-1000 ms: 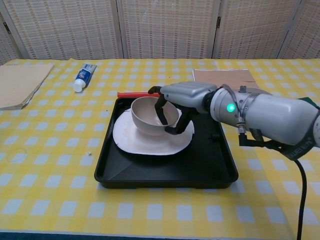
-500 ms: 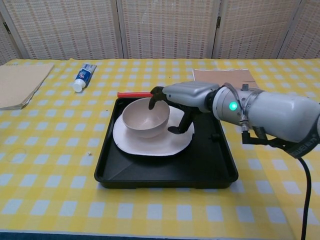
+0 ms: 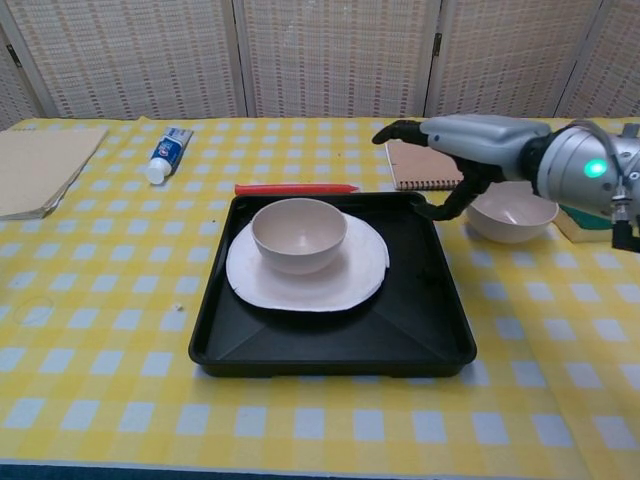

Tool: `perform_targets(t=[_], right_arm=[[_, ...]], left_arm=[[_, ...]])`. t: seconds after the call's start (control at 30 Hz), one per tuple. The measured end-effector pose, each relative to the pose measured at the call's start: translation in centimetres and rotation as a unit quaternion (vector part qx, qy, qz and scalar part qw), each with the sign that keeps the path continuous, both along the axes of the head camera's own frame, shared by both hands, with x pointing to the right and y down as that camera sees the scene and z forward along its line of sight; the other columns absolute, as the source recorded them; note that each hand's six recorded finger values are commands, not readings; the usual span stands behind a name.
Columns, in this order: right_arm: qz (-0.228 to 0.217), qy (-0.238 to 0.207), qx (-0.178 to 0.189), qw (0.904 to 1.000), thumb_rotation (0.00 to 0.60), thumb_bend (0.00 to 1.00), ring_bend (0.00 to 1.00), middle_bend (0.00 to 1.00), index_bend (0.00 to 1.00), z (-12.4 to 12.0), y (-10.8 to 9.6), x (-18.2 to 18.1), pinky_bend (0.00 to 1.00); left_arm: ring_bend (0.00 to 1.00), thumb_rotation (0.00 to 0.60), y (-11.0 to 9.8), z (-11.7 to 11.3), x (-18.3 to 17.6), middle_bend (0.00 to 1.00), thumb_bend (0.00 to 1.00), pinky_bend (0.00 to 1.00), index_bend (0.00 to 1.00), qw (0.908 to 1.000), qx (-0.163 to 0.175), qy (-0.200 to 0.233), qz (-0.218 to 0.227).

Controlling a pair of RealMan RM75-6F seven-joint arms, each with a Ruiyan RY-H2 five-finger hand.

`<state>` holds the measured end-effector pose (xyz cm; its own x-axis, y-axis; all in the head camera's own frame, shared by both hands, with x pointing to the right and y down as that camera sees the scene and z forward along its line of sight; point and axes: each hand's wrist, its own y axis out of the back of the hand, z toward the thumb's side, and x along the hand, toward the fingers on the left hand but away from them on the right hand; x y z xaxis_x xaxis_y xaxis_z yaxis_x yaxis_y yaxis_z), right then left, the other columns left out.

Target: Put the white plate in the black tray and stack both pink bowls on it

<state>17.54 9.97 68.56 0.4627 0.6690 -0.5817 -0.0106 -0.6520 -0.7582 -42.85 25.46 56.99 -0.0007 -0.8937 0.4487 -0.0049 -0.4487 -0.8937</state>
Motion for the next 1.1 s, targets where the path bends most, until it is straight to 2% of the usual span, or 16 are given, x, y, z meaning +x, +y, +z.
perform_targets(t=[0.1,0.23,0.43,0.53,0.83,1.1], right_arm=[[0.025,0.010,0.007,0.9996,0.600,0.45,0.00,0.00,0.03,-0.2,-0.1,3.7,0.00],[0.041,0.030,0.021,0.9985,0.600,0.45,0.00,0.00,0.18,-0.2,0.3,7.8,0.00],[0.060,0.056,0.038,0.9959,0.600,0.45,0.00,0.00,0.32,0.3,-0.5,11.4,0.00],[0.066,0.070,0.038,0.9946,0.600,0.45,0.00,0.00,0.35,0.9,-0.7,12.7,0.00],[0.068,0.098,0.018,0.9927,0.600,0.45,0.00,0.00,0.40,3.4,-0.1,14.2,0.00],[0.059,0.100,0.009,0.9932,0.600,0.45,0.00,0.00,0.43,4.8,0.4,13.7,0.00]], left_arm=[[0.00,0.600,0.1,0.2,0.2,0.07,0.29,0.00,0.00,1.0000,-0.002,-0.001,0.003],[0.00,0.600,0.0,0.5,0.4,0.07,0.29,0.00,0.00,1.0000,-0.005,-0.002,0.003],[0.00,0.600,0.0,1.0,0.7,0.07,0.29,0.00,0.00,0.9999,-0.010,-0.003,0.006],[0.00,0.600,0.1,1.0,0.8,0.07,0.29,0.00,0.00,0.9999,-0.011,-0.003,0.008],[0.00,0.600,0.1,1.2,0.7,0.07,0.29,0.00,0.00,0.9999,-0.014,-0.005,0.007],[0.00,0.600,0.1,1.4,0.8,0.07,0.29,0.00,0.00,0.9998,-0.019,-0.005,0.008]])
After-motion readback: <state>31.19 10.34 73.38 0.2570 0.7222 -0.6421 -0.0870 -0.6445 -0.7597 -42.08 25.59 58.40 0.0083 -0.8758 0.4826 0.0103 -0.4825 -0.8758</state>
